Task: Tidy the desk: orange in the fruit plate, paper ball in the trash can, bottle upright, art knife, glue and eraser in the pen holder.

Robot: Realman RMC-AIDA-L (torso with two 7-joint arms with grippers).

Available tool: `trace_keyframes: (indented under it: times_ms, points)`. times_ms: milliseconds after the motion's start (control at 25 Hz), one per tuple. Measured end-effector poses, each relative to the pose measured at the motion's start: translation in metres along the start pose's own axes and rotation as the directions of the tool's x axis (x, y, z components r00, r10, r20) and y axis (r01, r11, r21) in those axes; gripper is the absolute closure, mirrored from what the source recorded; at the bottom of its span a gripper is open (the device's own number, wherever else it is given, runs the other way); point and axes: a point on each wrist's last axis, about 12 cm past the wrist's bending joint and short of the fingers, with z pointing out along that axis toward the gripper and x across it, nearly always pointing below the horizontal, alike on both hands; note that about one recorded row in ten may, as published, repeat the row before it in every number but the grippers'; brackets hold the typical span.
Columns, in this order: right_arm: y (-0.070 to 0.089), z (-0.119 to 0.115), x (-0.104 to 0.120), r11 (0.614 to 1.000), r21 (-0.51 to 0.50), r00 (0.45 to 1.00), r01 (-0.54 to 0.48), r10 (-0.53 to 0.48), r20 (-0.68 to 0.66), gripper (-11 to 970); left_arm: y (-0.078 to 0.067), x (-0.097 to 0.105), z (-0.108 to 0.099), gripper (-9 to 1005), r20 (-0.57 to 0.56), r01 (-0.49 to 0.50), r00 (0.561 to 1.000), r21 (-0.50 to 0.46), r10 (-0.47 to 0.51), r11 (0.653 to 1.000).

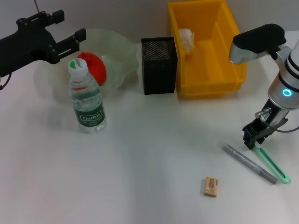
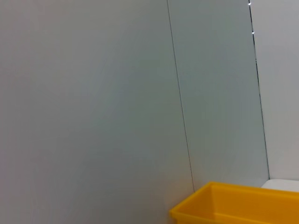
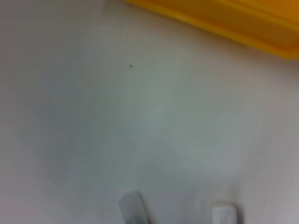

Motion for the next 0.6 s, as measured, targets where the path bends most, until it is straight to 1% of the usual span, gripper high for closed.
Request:
trace_keyframes:
  times_ms: [320, 600]
  points:
    - [-0.0001, 0.0004, 0.0002, 1.0, -0.001, 1.0, -0.002, 0.002, -0.002, 795, 0.0, 0.0002, -0.0007, 311, 0.0, -0.002, 1.0, -0.001, 0.002, 1.0]
    - [0.0005, -0.0027, -0.0012, 1.0, 0.001, 1.0, 0.001, -0.001, 0.008, 795, 0.0004, 0.0001, -0.001, 310, -0.001, -0.004, 1.0, -0.002, 0.004, 1.0]
